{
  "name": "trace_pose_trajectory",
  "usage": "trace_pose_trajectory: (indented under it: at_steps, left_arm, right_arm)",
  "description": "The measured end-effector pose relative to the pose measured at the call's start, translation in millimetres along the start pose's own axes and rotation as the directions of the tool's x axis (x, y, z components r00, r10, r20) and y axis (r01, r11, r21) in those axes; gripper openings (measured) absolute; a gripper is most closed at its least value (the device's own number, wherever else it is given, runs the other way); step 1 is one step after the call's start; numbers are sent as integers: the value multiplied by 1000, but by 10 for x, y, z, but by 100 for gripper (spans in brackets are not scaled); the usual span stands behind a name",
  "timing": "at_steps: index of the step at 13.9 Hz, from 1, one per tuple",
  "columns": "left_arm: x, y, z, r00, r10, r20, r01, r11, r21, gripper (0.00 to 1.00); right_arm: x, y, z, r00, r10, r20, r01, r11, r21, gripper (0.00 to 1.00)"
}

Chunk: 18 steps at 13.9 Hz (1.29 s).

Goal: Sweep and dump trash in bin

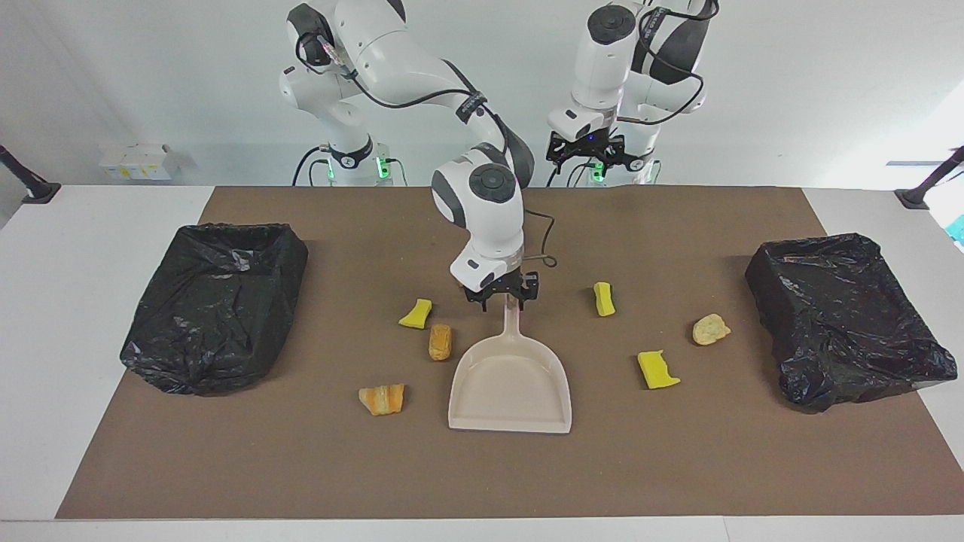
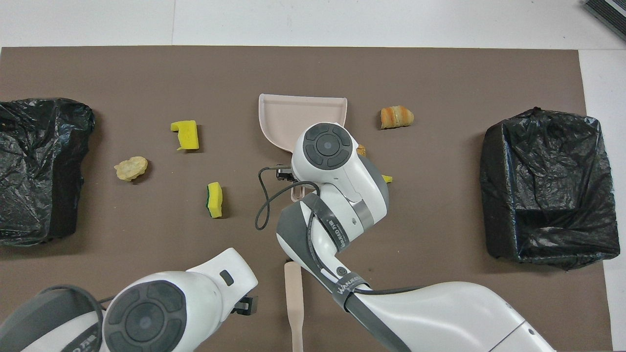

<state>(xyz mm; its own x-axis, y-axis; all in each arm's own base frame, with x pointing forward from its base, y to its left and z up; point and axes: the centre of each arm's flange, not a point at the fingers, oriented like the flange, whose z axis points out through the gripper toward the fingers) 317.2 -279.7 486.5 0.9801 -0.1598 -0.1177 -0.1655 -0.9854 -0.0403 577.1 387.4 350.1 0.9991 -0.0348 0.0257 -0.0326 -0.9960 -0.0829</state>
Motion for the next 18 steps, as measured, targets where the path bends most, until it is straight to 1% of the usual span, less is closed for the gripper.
trace_pose_trajectory:
  at_steps: [3, 4, 5, 8, 10, 13, 15, 18]
  left_arm:
    - [-238, 359, 202, 999, -47, -16, 47, 999, -5, 100]
    - [-316, 455, 270, 998, -55, -20, 55, 998, -5, 100]
    - [-401, 552, 356, 998, -64, -26, 63, 998, -6, 100]
    - [-664, 789, 686, 994, -100, -44, 99, 995, -17, 100]
    - [-813, 889, 882, 991, -125, -51, 123, 992, -32, 100]
    - [-958, 1013, 1105, 986, -159, -53, 157, 987, -43, 100]
    - [-1013, 1128, 1226, 986, -160, -51, 158, 986, -45, 100]
    - [-1059, 1273, 1403, 987, -154, -51, 152, 987, -43, 100]
  right_arm:
    - [-4, 6, 12, 1000, -1, 1, 1, 1000, -3, 44]
    - [-4, 6, 12, 1000, -2, 1, 2, 1000, -4, 34]
    - [3, 16, 12, 1000, -13, -2, 13, 1000, -7, 34]
    - [43, 71, 5, 990, -138, -4, 138, 990, -12, 33]
    - [52, 71, -54, 982, -190, -12, 190, 982, -9, 33]
    - [145, 211, -377, 976, -211, -47, 211, 977, -2, 33]
    - [257, 517, -639, 965, -260, -36, 260, 966, -15, 33]
    - [388, 980, -878, 930, -367, 4, 367, 929, -32, 33]
